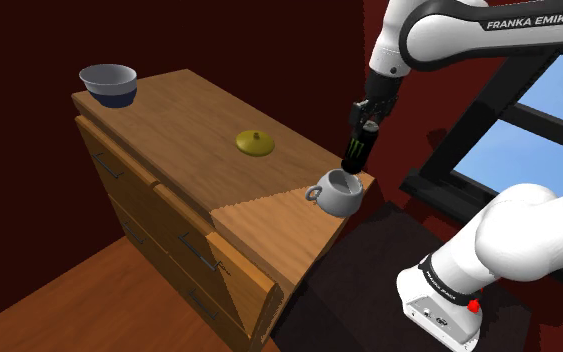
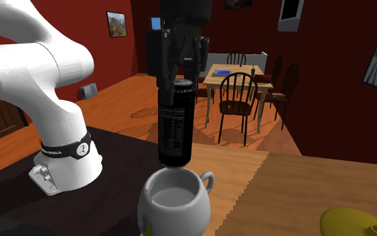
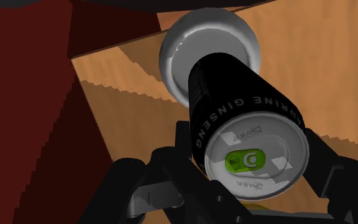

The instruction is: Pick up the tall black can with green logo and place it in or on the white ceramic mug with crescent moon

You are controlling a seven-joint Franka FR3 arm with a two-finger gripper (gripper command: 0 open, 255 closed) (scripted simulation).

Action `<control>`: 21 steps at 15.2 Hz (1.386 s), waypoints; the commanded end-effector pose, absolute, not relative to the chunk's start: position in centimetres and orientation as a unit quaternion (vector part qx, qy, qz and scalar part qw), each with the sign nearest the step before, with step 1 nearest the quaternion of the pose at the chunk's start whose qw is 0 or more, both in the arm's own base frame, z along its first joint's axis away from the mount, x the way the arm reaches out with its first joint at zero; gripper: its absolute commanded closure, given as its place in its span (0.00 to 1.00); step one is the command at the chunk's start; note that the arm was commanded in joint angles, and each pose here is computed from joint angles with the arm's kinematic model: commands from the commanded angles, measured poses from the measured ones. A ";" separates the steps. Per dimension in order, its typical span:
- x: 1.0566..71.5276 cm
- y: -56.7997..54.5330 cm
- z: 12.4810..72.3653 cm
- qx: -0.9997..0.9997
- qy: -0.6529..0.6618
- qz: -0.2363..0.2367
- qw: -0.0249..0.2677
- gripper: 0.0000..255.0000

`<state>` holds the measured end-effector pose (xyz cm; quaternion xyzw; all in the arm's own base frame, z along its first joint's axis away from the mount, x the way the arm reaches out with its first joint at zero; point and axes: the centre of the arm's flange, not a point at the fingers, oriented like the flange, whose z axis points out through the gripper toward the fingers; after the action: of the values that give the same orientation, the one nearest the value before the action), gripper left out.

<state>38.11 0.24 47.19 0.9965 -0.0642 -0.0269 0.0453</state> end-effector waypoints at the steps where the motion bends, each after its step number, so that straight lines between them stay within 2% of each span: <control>1: 38.1 0.2 46.1 0.997 -0.064 -0.026 0.045 1.00; 10: 38.1 0.2 41.4 0.997 -0.064 -0.026 0.045 1.00; 18: 38.1 0.2 41.1 0.997 -0.064 -0.026 0.045 1.00; 19: 38.2 0.2 41.1 0.997 -0.064 -0.026 0.045 0.00; 21: 38.2 0.2 41.1 0.997 -0.064 -0.026 0.045 0.00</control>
<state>38.15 0.23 41.11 0.9966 -0.0642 -0.0262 0.0453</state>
